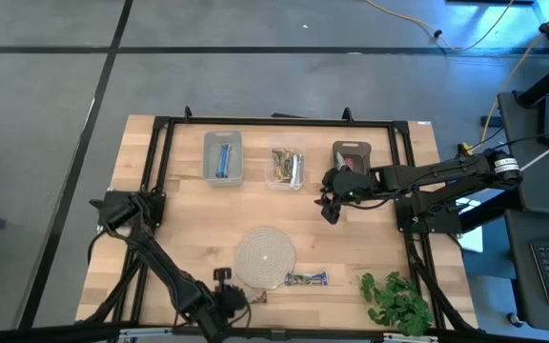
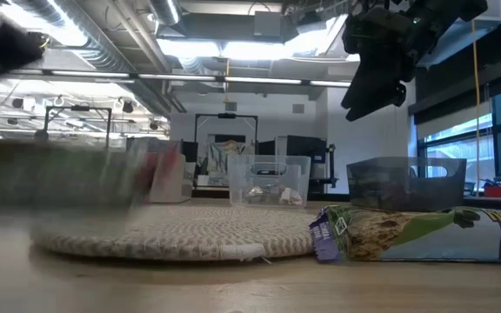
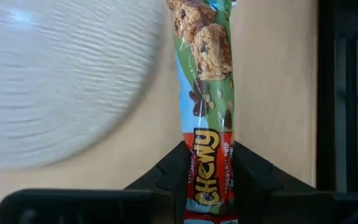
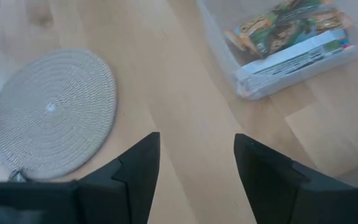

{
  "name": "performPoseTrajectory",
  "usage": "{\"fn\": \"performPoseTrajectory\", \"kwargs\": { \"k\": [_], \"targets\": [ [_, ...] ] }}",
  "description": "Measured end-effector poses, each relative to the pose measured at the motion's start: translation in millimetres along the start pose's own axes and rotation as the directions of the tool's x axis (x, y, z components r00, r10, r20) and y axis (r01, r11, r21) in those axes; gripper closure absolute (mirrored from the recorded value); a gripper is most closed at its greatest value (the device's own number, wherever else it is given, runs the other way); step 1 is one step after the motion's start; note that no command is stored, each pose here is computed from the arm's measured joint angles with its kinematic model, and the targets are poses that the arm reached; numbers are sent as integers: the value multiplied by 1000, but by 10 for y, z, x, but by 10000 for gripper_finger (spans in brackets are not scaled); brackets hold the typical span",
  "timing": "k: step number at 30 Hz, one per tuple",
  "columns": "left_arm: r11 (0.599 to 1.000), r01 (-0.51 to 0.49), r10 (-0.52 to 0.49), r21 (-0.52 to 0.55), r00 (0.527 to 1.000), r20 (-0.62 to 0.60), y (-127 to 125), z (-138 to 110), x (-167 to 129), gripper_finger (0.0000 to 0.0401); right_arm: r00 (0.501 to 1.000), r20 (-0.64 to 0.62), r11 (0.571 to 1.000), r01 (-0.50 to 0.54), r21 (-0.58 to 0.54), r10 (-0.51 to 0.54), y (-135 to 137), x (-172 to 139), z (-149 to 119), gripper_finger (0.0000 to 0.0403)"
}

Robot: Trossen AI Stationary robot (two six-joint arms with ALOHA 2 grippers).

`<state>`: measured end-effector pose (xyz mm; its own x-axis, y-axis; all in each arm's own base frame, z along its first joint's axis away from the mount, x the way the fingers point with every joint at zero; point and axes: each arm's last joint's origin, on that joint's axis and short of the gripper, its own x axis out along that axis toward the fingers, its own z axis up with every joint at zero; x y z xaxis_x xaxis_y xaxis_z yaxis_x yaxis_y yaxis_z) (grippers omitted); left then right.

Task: Pick and place Granola Bars by type
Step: Put the red granola bar into the black bin

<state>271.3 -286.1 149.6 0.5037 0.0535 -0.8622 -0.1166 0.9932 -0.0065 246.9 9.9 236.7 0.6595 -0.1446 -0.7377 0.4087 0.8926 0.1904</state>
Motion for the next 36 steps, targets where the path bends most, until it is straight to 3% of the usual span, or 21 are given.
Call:
{"fn": "performPoseTrajectory", "kwargs": {
  "k": [6,11,17,21,27,33,36],
  "targets": [
    [996,-87,90,-27,985,149,177,186,-426,318,999,8,999,-33,-28,33,22,-1,13,195],
    [979,-194,169,70,949,266,376,386,-671,318,987,106,980,-106,-166,124,164,-30,76,195],
    [950,-306,279,63,922,270,795,610,-907,319,907,279,881,-171,-442,316,445,-143,178,195],
    [927,-375,354,-3,872,339,1093,802,-1118,319,847,364,830,-148,-537,387,555,-217,231,195],
    [938,-347,324,-23,848,419,1473,1149,-1316,321,807,425,827,-133,-546,410,574,-255,292,195],
    [973,-207,130,103,859,495,1839,1513,-1358,320,792,452,798,-72,-598,410,559,-265,331,195],
    [977,-180,96,110,844,527,2045,1644,-1347,321,773,483,804,-59,-592,412,558,-282,363,195]
  ]
}}
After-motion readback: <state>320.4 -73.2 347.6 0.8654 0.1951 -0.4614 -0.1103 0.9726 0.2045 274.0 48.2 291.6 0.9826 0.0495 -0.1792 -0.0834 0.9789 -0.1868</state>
